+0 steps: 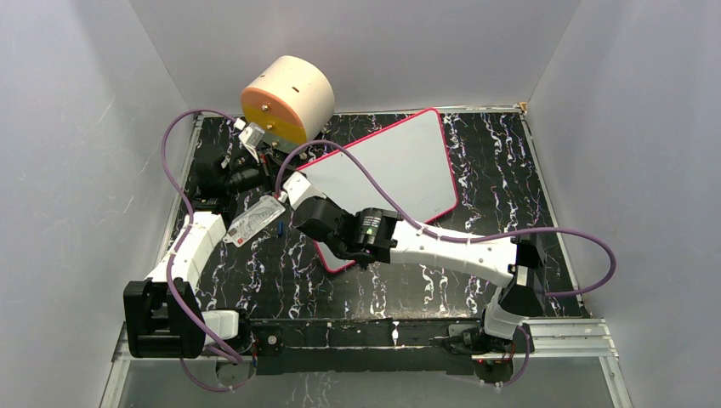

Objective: Write a sentence on the whiteboard

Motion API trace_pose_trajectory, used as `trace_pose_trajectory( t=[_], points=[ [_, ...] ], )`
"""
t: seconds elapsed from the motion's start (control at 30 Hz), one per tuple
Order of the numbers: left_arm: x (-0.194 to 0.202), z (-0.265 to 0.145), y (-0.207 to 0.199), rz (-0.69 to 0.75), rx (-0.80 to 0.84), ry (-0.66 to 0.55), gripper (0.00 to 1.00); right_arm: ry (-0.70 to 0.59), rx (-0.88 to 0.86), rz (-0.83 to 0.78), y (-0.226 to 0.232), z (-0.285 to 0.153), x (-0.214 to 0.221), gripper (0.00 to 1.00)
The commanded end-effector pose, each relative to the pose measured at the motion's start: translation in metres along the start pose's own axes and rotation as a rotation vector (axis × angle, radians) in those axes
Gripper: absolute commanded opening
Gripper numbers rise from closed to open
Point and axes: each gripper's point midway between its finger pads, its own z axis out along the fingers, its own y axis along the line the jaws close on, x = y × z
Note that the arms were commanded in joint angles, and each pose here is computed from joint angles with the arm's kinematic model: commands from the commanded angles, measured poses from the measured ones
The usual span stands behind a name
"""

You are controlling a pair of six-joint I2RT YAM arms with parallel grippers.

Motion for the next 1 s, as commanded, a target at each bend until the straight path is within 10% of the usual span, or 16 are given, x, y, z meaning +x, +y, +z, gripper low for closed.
trace_pose_trajectory(
  t=[0.0, 0.97],
  points=[
    [0.012, 0.001, -0.011, 0.071, 0.047, 0.035, 0.00, -0.012, -0.003, 0.038, 0.000, -0.003, -0.011, 0.00],
    [0.013, 0.001, -0.012, 0.072, 0.053, 0.033, 0.00, -0.219, 0.151, 0.119, -0.039, -0.027, -0.047, 0.00]
  ],
)
